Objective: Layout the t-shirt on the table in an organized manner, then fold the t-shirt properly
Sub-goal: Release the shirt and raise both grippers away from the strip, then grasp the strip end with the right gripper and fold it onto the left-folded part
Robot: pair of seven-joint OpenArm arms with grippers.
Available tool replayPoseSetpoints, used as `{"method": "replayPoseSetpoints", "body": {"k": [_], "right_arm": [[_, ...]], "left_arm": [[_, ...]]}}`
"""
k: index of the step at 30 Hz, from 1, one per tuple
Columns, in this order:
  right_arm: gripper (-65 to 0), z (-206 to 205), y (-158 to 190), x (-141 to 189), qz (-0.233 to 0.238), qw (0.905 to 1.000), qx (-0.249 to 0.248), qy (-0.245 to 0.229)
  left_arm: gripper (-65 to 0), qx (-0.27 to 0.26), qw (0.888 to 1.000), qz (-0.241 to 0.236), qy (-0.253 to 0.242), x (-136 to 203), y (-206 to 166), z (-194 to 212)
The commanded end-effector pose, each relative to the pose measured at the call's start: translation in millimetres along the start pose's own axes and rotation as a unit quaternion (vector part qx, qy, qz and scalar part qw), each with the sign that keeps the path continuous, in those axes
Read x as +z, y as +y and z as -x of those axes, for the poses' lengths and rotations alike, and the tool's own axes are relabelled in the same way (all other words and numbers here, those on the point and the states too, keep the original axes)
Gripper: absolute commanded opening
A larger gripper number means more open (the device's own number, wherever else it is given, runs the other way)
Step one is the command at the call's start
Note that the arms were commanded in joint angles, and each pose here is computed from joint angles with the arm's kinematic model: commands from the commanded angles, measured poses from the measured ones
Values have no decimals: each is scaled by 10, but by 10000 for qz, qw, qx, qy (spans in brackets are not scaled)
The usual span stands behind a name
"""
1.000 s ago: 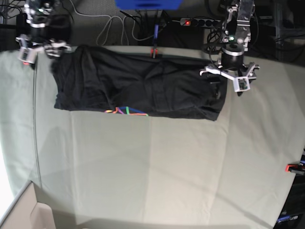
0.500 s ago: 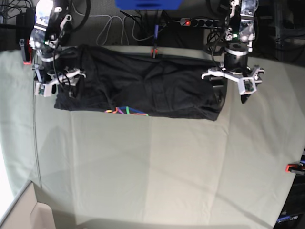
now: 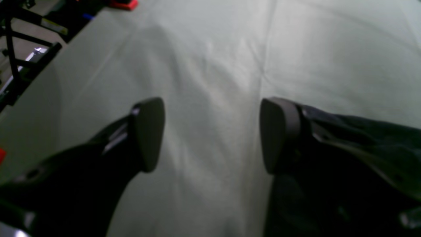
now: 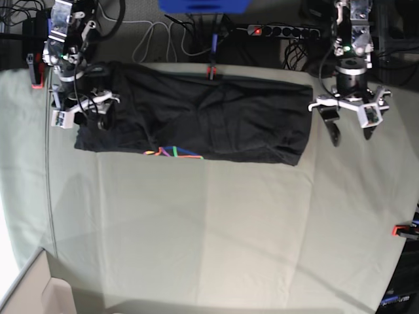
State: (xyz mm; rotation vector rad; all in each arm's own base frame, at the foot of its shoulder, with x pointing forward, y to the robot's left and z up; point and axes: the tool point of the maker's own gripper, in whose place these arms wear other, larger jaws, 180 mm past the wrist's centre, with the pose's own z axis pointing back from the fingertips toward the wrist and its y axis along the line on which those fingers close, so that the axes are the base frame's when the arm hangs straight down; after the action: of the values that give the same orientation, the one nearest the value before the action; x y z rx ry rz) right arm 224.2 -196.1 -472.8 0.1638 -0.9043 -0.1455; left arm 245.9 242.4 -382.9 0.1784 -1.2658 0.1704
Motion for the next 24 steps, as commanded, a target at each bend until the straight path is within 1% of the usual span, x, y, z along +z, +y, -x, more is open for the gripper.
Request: {"method": "replayPoseSetpoints", "body": {"k": [1, 2, 3, 5, 6, 9, 10, 12, 15, 17, 20, 24], "right_arm": [[-199, 132, 17, 17, -11, 9996, -2, 279], [-220, 144, 46, 14, -52, 9995, 12, 295], [-256, 166, 131, -2, -159, 9993, 43, 329], [-355, 263, 321, -4, -451, 9977, 179, 474], [-410, 292, 408, -5, -592, 9967, 219, 513], [-633, 319, 597, -4, -946, 9936, 280, 542], [-650, 323, 638, -6, -1043, 9925, 302, 561], [-650, 309, 695, 4, -1207, 9907, 325, 535], [-650, 203, 768, 12, -1280, 9905, 339, 378], [-650, 22, 810, 60, -1300, 9904, 457, 141], [-650, -202, 958, 217, -1368, 9888, 565, -217], [-650, -471, 1300, 430, -1615, 9827, 615, -666]], "left_arm": [[-212, -44, 9996, -87, -278, -22, 82, -166], [-212, -42, 9995, -133, -287, -22, 114, -172], [-212, -47, 9994, -170, -295, -22, 144, -179], [-212, -67, 9991, -272, -314, -23, 229, -197], [-212, -64, 9990, -311, -320, -22, 255, -202], [-212, -73, 9986, -416, -327, -10, 337, -209], [-212, -81, 9984, -461, -330, -4, 373, -212], [-212, -95, 9979, -542, -334, 8, 440, -217], [-212, -121, 9971, -676, -336, 33, 549, -222], [-212, -154, 9965, -773, -292, 78, 635, -196], [-212, -181, 9963, -790, -297, 80, 663, -204], [-212, -226, 9949, -927, -322, 99, 773, -229]]}}
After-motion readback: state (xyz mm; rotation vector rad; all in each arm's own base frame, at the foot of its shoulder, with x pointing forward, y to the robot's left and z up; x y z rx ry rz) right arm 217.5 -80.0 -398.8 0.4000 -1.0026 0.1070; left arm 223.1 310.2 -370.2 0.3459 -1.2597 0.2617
